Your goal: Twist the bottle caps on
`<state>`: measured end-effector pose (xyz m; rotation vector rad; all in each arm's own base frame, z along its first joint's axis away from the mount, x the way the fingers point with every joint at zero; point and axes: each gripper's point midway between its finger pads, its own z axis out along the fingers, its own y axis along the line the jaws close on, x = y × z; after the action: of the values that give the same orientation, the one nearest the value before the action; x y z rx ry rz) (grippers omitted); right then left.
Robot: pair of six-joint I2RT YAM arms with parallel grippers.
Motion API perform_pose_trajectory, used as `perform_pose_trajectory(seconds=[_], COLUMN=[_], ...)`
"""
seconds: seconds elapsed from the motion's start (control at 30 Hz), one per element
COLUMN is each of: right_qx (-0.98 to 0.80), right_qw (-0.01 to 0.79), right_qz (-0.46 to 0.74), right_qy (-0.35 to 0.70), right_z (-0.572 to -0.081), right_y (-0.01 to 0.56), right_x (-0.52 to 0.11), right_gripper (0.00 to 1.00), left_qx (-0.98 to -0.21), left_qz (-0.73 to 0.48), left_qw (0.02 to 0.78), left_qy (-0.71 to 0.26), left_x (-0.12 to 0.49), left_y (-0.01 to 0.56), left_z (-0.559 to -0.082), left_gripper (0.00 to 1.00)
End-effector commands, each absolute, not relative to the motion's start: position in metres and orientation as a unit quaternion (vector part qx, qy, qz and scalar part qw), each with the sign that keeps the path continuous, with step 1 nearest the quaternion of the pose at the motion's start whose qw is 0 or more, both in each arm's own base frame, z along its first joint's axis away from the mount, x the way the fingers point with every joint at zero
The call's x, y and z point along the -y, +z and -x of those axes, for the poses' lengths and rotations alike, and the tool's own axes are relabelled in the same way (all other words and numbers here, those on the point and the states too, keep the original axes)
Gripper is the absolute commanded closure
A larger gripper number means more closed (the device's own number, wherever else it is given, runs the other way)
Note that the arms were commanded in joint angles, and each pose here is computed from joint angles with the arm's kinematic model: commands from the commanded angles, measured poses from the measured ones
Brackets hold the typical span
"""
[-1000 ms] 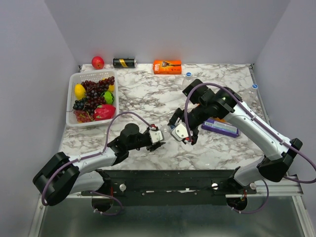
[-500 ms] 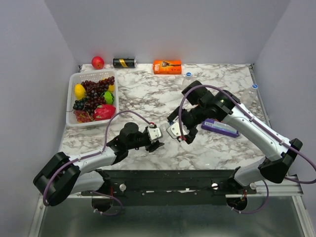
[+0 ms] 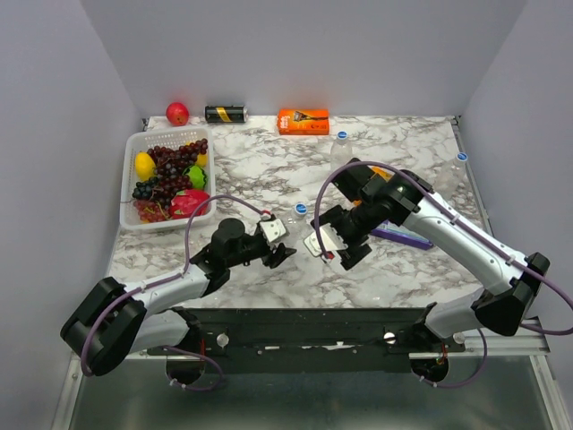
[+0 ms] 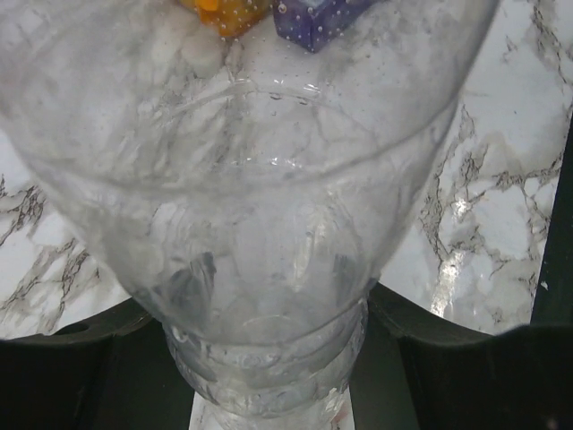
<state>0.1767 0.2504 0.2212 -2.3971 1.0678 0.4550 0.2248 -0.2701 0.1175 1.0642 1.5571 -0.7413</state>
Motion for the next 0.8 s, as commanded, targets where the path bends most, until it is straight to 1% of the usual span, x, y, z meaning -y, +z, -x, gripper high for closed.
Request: perform_pose_trajectory(seconds=[0.0,0.03,0.07,0.13,0.17,0.3,0.4,0.53,0.63,0.77], right_qx=[-0.406,-0.431,-0.437,-0.471,-0.471,-0.473,-0.421,-0.324,-0.285,-0.262], right_qw=[0.203,0.212,0.249,0.281,0.316,0.353,0.368,0.363,0.363,0.363], right_qz=[0.873,0.860,0.850,0.819,0.806,0.785,0.804,0.850,0.864,0.870], right_qy=[0.178,0.173,0.160,0.168,0.169,0.189,0.202,0.202,0.202,0.206], right_z=[-0.155,-0.159,-0.172,-0.187,-0.197,-0.209,-0.201,-0.186,-0.179,-0.178], right_y=[0.220,0.223,0.235,0.252,0.275,0.306,0.314,0.302,0.299,0.299], right_x=[-0.229,-0.230,-0.241,-0.253,-0.262,-0.280,-0.287,-0.284,-0.284,-0.288], right_gripper=[0.17,0.18,0.18,0.20,0.21,0.24,0.25,0.25,0.23,0.23], left_qx=[-0.639,-0.637,-0.634,-0.634,-0.632,-0.625,-0.616,-0.603,-0.598,-0.589], left_qz=[-0.411,-0.412,-0.416,-0.425,-0.431,-0.459,-0.487,-0.508,-0.516,-0.528], left_qw=[0.569,0.570,0.569,0.563,0.560,0.548,0.537,0.534,0.533,0.530], left_qy=[-0.316,-0.316,-0.318,-0.318,-0.317,-0.314,-0.310,-0.307,-0.304,-0.304], left_x=[0.274,0.274,0.275,0.275,0.276,0.276,0.277,0.278,0.279,0.281], left_y=[0.146,0.147,0.147,0.144,0.142,0.135,0.132,0.134,0.137,0.139], left_z=[-0.240,-0.240,-0.238,-0.236,-0.235,-0.229,-0.225,-0.223,-0.223,-0.221], left_gripper=[1.00,1.00,1.00,1.00,1.00,1.00,1.00,1.00,1.00,1.00])
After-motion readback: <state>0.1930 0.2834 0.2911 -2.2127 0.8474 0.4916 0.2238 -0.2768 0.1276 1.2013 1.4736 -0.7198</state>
